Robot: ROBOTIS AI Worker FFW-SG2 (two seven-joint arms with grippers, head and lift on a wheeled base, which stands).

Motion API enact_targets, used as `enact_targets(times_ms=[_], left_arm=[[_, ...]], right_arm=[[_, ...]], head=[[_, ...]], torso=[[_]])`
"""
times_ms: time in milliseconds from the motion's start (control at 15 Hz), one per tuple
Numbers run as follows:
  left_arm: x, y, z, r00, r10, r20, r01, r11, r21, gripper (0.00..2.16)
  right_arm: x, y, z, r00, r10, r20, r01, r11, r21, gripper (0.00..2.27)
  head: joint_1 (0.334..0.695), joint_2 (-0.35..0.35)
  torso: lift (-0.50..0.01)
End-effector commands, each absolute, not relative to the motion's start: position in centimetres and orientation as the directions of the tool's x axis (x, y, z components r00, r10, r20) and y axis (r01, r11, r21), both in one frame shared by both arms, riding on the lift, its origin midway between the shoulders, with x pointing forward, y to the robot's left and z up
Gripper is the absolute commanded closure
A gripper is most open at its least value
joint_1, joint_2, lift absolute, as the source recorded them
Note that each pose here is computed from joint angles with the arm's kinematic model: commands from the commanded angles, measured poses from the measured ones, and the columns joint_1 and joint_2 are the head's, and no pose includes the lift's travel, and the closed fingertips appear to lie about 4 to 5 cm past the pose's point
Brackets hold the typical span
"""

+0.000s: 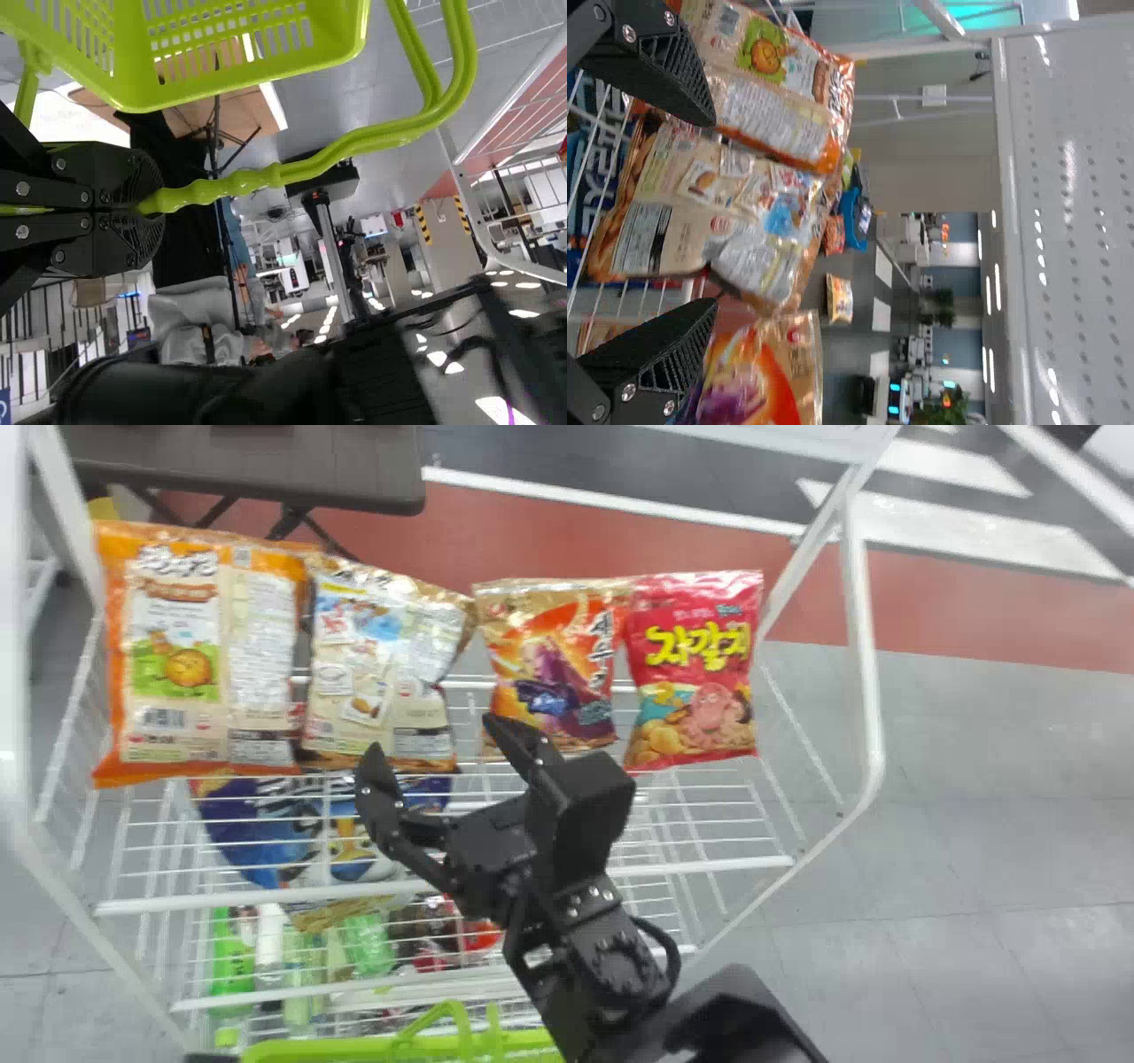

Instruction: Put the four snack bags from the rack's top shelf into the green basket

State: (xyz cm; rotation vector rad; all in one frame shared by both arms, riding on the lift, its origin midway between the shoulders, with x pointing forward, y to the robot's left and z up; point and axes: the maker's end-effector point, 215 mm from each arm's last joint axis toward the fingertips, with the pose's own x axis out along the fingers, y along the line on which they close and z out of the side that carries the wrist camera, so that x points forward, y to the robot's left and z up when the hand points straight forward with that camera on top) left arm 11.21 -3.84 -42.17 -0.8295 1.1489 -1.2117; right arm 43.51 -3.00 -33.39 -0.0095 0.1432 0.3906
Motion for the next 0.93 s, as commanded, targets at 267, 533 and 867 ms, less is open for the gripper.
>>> enact_targets(times_ms=[267,533,867], left_arm=[[11.1,-3.9,-42.2,-0.047,-0.974,-0.224,0.279,0.202,-0.939,2.15],[10.9,-3.8,-42.5,-0.052,-0.970,-0.239,0.281,0.216,-0.935,2.15],[10.8,-3.9,-42.6,-0.058,-0.968,-0.245,0.289,0.218,-0.932,2.15]], right_arm=[[48.8,4.4,-35.6,0.877,0.451,-0.168,-0.453,0.891,0.024,0.10],[51.5,6.1,-37.2,0.829,0.511,-0.228,-0.520,0.854,0.020,0.10],[53.6,7.0,-39.1,0.791,0.547,-0.274,-0.572,0.820,-0.012,0.11]], head=[[0.695,-0.024],[0.695,0.022],[0.695,0.055]], torso=[[0.000],[0.000],[0.000]])
